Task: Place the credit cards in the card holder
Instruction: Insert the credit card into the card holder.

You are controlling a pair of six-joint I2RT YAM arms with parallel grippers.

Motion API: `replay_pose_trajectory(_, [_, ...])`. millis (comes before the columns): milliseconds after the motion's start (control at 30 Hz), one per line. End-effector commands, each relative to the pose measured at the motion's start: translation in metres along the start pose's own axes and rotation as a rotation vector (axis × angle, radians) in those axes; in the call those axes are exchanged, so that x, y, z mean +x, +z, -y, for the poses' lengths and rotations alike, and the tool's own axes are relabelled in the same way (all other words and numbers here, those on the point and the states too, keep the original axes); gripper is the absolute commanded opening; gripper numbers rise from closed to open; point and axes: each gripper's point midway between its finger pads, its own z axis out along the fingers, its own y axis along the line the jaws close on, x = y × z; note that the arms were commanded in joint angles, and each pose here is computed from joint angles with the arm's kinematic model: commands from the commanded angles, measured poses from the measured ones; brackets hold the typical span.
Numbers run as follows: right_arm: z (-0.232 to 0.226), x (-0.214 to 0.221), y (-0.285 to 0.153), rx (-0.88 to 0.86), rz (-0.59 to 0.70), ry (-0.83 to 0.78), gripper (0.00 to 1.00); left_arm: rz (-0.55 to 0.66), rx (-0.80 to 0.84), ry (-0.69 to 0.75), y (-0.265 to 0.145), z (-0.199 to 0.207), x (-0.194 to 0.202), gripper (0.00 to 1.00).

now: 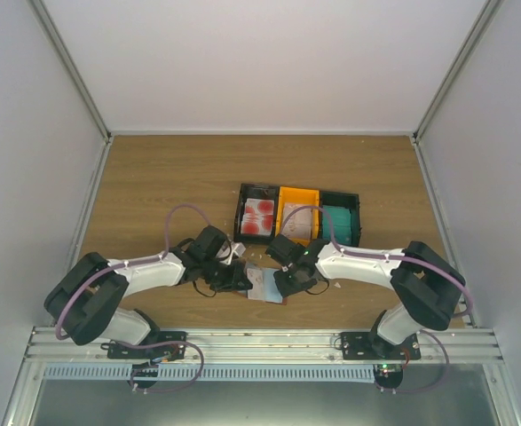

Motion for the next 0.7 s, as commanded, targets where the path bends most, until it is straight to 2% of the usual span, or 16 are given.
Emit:
replay_pose_trajectory(0, [0.013, 0.011, 0.012, 0.070, -0.046, -0.006, 0.40, 0.003, 0.028, -0.014, 0.002, 0.001, -0.002, 0.00])
replay_pose_trajectory(333, [0.013, 0.012, 0.015, 0.069, -0.048, -0.005, 0.37, -0.023, 0.020, -0.028, 0.013, -0.006, -0.004, 0.00])
replay_pose_trajectory(667, [0.010, 0.011, 0.017, 0.056, -0.051, -0.008, 0.35, -0.041, -0.007, 0.022, 0.023, -0.012, -0.008, 0.11])
